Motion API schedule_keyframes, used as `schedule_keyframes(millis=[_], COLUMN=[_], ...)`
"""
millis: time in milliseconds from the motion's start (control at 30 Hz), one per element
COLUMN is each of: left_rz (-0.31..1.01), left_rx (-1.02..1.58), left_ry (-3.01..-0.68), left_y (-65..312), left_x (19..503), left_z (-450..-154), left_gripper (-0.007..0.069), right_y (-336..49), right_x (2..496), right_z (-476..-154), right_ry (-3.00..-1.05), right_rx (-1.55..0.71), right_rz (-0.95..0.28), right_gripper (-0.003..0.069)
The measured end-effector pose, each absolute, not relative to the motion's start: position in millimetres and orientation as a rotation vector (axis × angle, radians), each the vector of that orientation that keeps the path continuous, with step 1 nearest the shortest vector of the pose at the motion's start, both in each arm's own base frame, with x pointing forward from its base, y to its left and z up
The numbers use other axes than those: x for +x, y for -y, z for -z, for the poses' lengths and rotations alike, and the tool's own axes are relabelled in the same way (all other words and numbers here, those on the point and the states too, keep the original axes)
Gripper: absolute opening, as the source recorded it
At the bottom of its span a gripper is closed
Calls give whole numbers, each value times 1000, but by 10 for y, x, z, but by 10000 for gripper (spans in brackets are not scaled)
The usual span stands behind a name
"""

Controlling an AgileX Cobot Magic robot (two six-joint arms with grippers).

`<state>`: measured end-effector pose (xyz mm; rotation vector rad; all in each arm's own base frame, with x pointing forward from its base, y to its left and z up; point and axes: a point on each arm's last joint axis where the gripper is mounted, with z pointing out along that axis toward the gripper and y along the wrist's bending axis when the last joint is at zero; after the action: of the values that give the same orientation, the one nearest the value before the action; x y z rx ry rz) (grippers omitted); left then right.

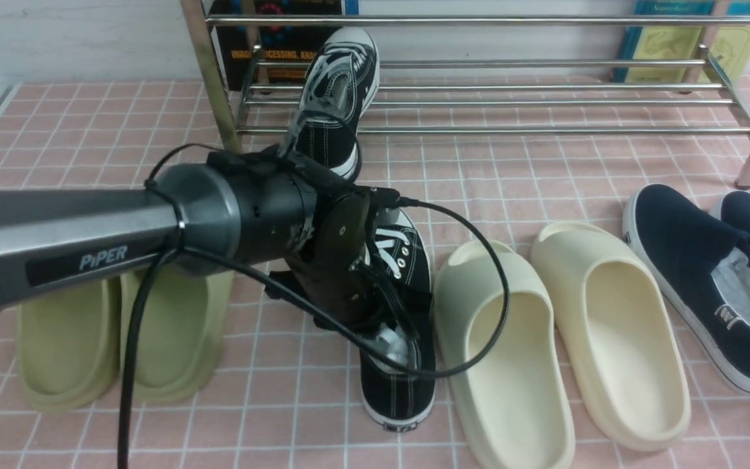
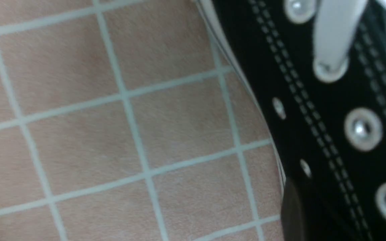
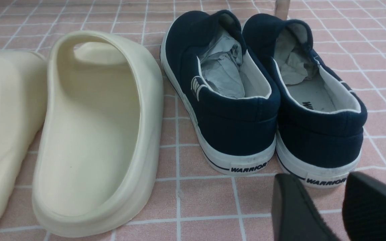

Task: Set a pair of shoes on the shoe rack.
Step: Use the left arm to grab the shoe closest to it, then use the left arm to put a shoe into the shoe rack

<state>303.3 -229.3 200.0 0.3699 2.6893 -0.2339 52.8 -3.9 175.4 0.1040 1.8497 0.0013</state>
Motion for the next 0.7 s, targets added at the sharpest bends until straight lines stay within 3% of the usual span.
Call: schedule_keyframes(millis=[67,400,533,700], left_rz=[237,352,326,267], left_rx=[365,298,229,227], left_ry=[-2679,-2410,-2397,-2485], left_y=[2280,2179,2109,2164], left_x=[3031,3167,3451,3702], left_z=[-2059,-3337,-3428,-3235], left_gripper=[35,30,30,31], right_y=[39,39,39,39], right_x=[528,528,528,528], right_z=[-1754,-1754,-1754,-1754], right_ry=[-1850,-1850,-1850,-1850], right_rx=[104,104,104,104], right_rz=[-1,-1,-1,-1], right_gripper=[240,240,240,240])
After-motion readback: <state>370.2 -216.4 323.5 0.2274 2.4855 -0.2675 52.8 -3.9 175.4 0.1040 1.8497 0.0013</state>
